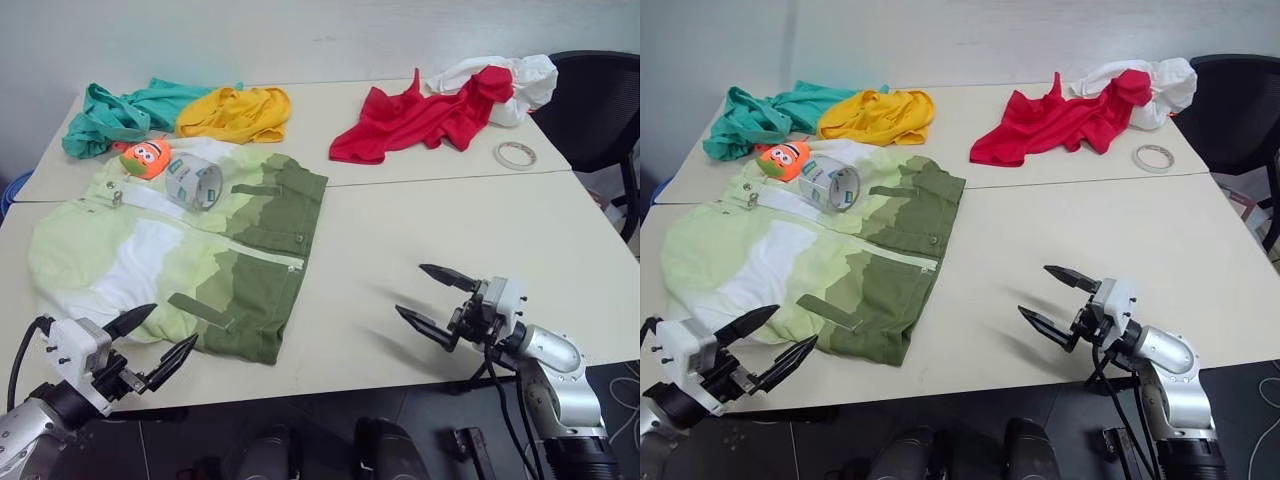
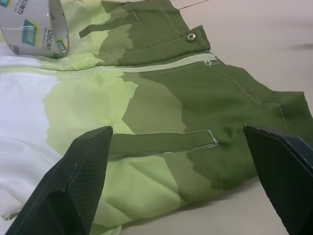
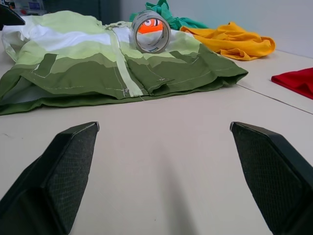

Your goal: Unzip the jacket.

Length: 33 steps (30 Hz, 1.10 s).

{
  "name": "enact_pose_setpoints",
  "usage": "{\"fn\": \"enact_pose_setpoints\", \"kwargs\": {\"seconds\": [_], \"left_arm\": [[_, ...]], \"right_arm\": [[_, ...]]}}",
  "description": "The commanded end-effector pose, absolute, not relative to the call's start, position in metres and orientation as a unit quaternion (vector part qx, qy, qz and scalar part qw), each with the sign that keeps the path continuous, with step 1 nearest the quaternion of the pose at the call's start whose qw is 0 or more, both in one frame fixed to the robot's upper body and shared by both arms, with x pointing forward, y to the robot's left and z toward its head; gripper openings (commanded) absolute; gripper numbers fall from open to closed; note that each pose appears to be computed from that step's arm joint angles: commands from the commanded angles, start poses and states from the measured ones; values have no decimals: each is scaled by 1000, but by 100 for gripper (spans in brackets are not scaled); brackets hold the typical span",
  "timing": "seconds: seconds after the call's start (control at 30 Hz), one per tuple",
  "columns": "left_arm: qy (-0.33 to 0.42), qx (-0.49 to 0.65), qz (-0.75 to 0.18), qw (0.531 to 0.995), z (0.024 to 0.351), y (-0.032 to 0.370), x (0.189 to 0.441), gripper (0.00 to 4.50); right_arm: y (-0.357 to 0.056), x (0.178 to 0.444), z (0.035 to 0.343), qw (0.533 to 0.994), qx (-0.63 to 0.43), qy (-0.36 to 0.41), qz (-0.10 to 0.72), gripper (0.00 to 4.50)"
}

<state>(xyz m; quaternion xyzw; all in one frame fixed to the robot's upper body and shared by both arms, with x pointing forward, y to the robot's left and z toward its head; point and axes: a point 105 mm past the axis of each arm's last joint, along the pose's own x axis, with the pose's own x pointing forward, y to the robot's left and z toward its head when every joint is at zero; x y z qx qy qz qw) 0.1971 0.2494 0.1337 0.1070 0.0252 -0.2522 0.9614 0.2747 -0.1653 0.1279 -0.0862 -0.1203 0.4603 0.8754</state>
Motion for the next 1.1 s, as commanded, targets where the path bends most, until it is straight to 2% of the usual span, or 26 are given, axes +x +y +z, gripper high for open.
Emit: {"fn": "enact_pose_setpoints", "kwargs": {"seconds": [0.03,0.17,0.3,0.37,0.43,0.57,0.67,0.8,0.87,0.93,1.07,1.1], "left_arm": [[-3,167,-247,955,143,247,199,450],[-14,146,-217,965,149,254,198,450],[-21,85,-150,985,151,281,200,450],[-75,66,-52,994,165,307,203,450],[-97,64,18,993,169,320,204,450],[-62,98,61,991,149,315,221,450],[-87,101,43,990,151,296,241,450],[-131,71,-6,989,171,268,282,450],[-134,81,-13,988,180,262,317,450],[-133,95,-12,986,187,259,338,450],[-98,160,-11,982,198,242,412,450],[-97,168,-3,981,202,240,423,450]], "right_arm": [[-162,271,132,869,-87,-133,468,449],[-154,279,152,887,-26,-154,434,449],[-119,272,175,852,-28,-236,466,449],[-104,271,186,834,-52,-277,474,449],[-100,278,200,835,-48,-315,449,449],[-101,286,208,835,-36,-339,432,449],[-106,289,200,840,-48,-328,430,449],[-115,294,200,847,-60,-324,417,449],[-118,295,197,850,-61,-317,417,449],[-118,296,196,851,-61,-313,418,449],[-117,293,195,853,-53,-310,417,449],[-117,293,195,853,-52,-310,416,449]]}}
